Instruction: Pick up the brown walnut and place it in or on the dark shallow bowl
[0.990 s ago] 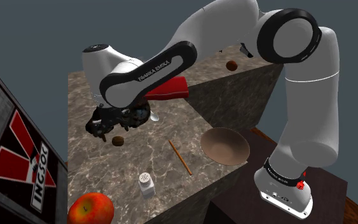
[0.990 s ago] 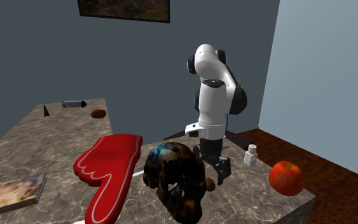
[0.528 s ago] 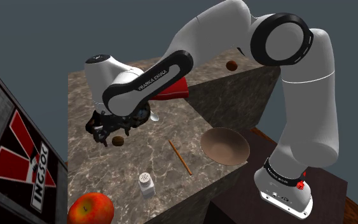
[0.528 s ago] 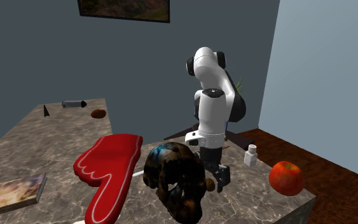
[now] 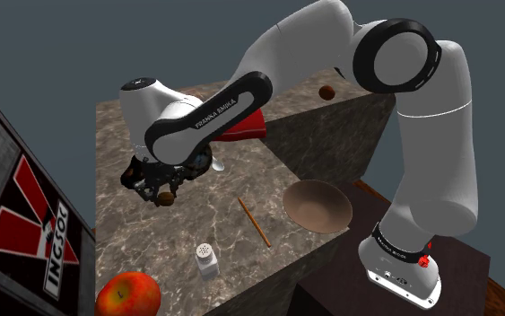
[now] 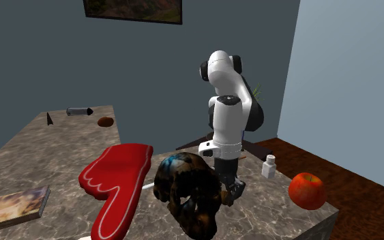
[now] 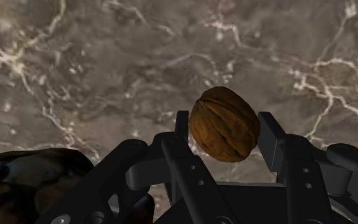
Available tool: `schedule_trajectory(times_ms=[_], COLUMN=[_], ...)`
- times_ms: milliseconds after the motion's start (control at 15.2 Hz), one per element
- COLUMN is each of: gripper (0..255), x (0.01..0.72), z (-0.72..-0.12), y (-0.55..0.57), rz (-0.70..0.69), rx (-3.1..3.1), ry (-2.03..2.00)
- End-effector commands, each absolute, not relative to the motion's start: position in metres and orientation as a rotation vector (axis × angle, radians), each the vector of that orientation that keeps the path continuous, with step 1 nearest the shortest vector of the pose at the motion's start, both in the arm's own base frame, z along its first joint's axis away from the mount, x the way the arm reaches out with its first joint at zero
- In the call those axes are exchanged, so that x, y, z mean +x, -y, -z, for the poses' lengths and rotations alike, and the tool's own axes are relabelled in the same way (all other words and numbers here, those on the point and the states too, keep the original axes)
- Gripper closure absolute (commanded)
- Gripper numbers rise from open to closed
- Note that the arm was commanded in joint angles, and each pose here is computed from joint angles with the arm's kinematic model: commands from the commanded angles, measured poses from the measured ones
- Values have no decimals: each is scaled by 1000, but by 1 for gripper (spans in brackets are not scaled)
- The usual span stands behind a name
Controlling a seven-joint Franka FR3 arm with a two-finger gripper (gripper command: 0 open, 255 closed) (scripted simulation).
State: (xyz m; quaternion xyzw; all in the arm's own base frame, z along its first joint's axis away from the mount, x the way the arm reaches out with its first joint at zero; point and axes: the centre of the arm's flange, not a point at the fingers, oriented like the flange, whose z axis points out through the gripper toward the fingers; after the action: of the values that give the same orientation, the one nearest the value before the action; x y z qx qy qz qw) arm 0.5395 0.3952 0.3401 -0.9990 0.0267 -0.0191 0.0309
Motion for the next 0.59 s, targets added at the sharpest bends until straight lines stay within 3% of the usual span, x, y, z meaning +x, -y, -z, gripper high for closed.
schedule_trajectory(times_ms=[0,528], gripper=[255,255], x=[540,539], z=[-340,-351], y=[-395,-395], rz=[59,59], rx=[-3078,-3078], ry=[-82,-82])
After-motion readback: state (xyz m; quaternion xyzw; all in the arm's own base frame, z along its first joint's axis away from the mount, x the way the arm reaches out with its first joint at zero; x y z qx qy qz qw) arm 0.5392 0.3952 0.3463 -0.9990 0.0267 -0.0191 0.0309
